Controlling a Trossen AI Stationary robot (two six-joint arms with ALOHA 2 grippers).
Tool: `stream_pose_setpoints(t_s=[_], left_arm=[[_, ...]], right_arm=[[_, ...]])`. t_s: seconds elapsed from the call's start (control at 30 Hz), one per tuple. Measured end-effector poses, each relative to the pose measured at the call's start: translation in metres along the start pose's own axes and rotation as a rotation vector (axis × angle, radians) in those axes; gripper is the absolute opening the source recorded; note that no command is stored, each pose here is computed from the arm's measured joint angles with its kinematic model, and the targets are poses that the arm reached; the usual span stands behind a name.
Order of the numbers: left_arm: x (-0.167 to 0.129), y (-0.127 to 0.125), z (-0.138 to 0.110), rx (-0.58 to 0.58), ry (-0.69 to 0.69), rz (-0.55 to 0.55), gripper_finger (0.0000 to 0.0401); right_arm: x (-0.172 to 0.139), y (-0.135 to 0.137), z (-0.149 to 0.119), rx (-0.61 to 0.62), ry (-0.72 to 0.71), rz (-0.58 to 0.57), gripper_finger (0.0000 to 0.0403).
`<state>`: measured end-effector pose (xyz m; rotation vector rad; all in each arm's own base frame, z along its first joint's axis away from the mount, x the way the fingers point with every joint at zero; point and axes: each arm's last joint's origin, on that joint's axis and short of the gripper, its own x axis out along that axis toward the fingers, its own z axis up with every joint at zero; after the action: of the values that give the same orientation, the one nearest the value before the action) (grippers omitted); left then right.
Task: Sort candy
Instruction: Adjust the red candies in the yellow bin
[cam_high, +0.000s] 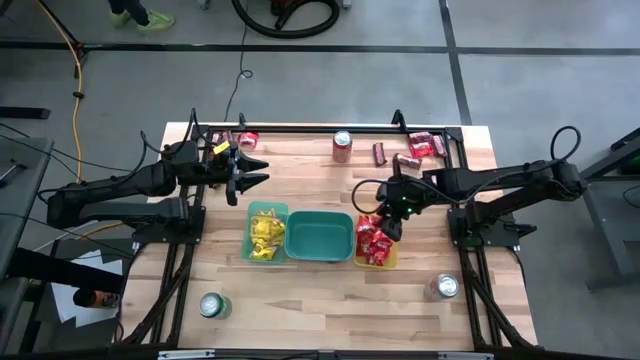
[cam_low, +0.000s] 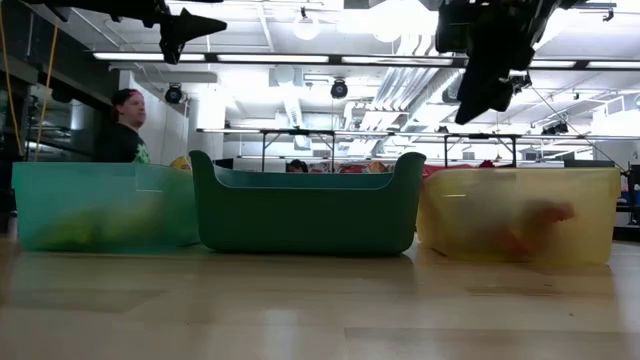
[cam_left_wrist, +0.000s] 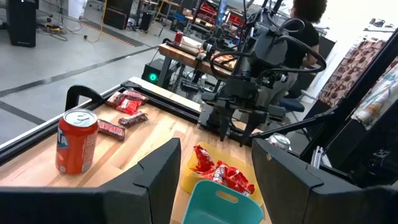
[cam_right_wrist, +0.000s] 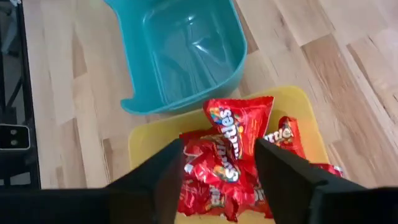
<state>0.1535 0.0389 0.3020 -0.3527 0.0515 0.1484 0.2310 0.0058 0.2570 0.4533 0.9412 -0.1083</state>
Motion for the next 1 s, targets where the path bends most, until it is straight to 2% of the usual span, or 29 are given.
stream_pose_setpoints(t_s=[0.1,0.27,0.37,0.5,0.57,0.67,0.73,1.0], left_arm=[[0.000,0.000,0.000,0.000,0.000,0.001,0.0186],[0.000,0.000,0.000,0.000,0.000,0.001,0.0186],[0.000,0.000,0.000,0.000,0.000,0.001,0.0186],[0.000,0.000,0.000,0.000,0.001,0.001,0.0186],[0.000,0.000,0.000,0.000,0.001,0.001,0.0186],[0.000,0.000,0.000,0.000,0.001,0.001,0.0186],[0.000,0.000,0.000,0.000,0.001,0.001,0.0186],[0.000,0.000,0.000,0.000,0.001,0.001,0.0186]], right_arm=[[-0.002,-0.002,0.000,0.015,0.009,-0.034,0.0210],[-0.001,-0.015,-0.013,0.139,0.103,-0.259,0.0192],[0.005,-0.017,-0.015,0.141,0.141,-0.295,0.0148],[0.020,-0.018,-0.015,0.141,0.195,-0.323,0.0039],[0.029,-0.020,-0.016,0.138,0.226,-0.349,0.0013],[0.042,-0.022,-0.016,0.136,0.265,-0.384,0.0017],[0.050,-0.023,-0.017,0.136,0.285,-0.393,0.0006],[0.072,-0.014,-0.020,0.104,0.322,-0.350,0.0002]])
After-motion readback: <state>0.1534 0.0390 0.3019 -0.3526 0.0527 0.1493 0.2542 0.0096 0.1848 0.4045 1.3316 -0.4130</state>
